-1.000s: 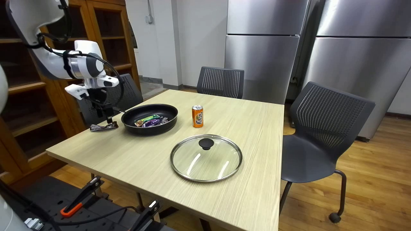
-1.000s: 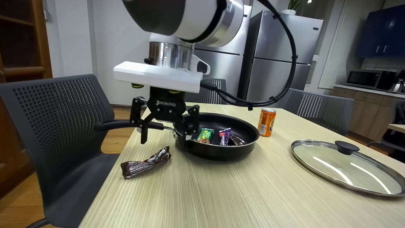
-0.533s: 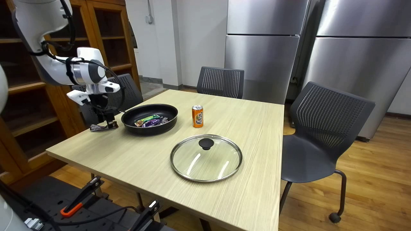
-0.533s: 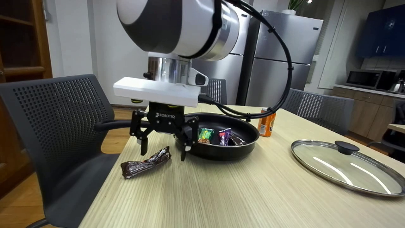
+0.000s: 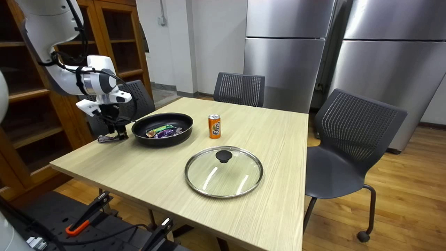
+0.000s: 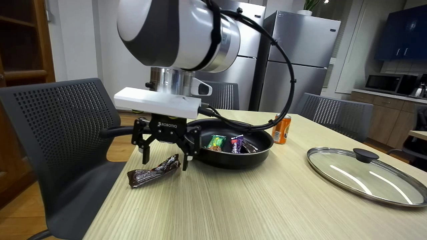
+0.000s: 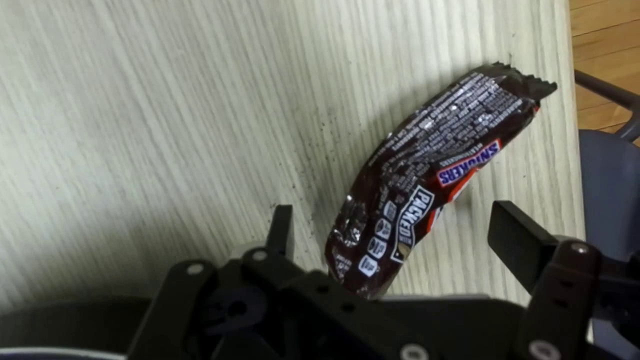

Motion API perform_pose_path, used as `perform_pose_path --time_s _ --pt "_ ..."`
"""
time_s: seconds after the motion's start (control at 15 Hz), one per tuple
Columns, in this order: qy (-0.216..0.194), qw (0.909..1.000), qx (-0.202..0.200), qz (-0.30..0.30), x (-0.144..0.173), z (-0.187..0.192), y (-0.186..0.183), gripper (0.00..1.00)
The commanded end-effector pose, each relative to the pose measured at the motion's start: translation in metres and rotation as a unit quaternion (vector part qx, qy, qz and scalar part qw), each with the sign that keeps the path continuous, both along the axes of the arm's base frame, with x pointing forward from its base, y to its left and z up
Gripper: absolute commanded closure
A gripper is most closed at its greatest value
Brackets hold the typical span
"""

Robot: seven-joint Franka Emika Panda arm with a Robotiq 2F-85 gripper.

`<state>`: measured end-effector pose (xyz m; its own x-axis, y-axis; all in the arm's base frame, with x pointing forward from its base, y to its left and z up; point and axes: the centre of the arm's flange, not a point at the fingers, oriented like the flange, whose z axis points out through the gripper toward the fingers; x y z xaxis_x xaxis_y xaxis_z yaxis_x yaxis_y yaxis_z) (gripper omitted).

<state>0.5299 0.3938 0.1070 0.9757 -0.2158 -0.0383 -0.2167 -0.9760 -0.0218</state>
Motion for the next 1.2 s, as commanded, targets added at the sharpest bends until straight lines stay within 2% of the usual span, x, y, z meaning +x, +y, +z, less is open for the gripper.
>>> perform_pose_path --time_s 0.0,0.07,0.2,0.73,1.13 --pt "0.007 0.9999 0.007 -0.007 0.014 -0.004 0.016 0.00" --pt "0.006 0.9999 0.008 -0.007 0.015 -0.005 0.017 0.25" --pt "0.004 0.9999 0.009 -0.006 0.017 -0.005 0.019 0.34" --pt "-0.013 0.9998 0.012 -0.006 0.018 0.009 0.023 0.96" --pt "-0.021 0.9995 0.022 0.004 0.001 0.034 0.024 0.94"
